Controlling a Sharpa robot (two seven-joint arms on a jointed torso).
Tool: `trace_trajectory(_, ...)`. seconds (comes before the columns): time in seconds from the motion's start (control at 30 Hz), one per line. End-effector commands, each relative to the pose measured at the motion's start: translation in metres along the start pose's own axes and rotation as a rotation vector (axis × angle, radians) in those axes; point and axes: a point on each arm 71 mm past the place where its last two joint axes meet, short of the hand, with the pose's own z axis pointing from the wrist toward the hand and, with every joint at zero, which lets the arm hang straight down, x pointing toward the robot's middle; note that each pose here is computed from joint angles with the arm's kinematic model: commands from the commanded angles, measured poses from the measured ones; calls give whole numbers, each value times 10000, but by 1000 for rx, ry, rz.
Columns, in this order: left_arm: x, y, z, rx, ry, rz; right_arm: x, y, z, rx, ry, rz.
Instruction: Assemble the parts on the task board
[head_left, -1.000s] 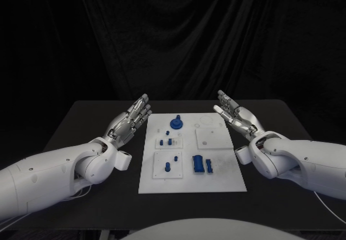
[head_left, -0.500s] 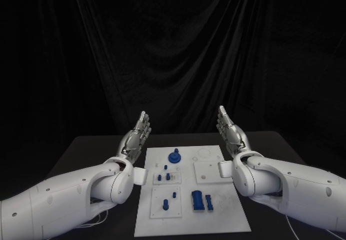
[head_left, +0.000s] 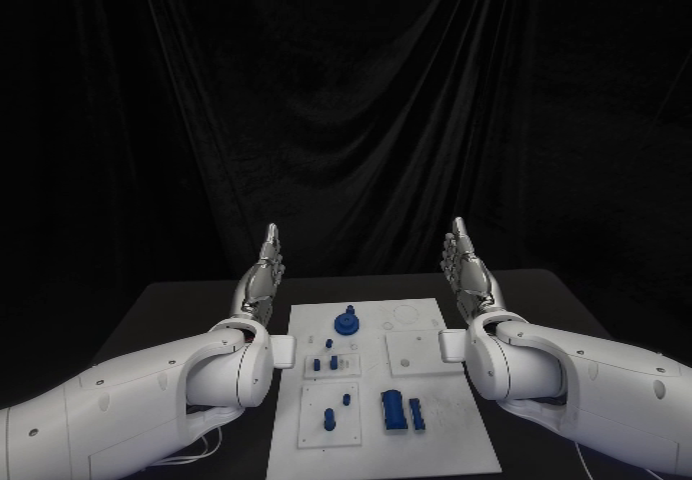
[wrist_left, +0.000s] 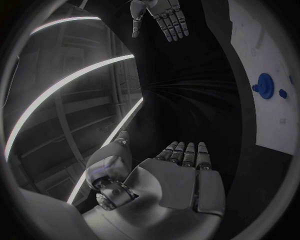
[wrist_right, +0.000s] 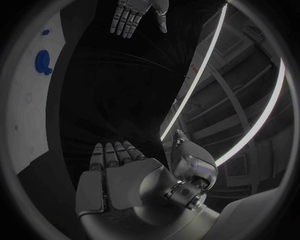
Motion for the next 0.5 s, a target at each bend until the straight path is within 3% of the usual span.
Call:
trace_trajectory(0.03,-9,3,-5,-10,-36,8,-13,-7,-3,5,-20,-3)
trace_trajectory(0.5,-9,3,-5,-10,-36,8,-13,-7,-3,5,-20,-3)
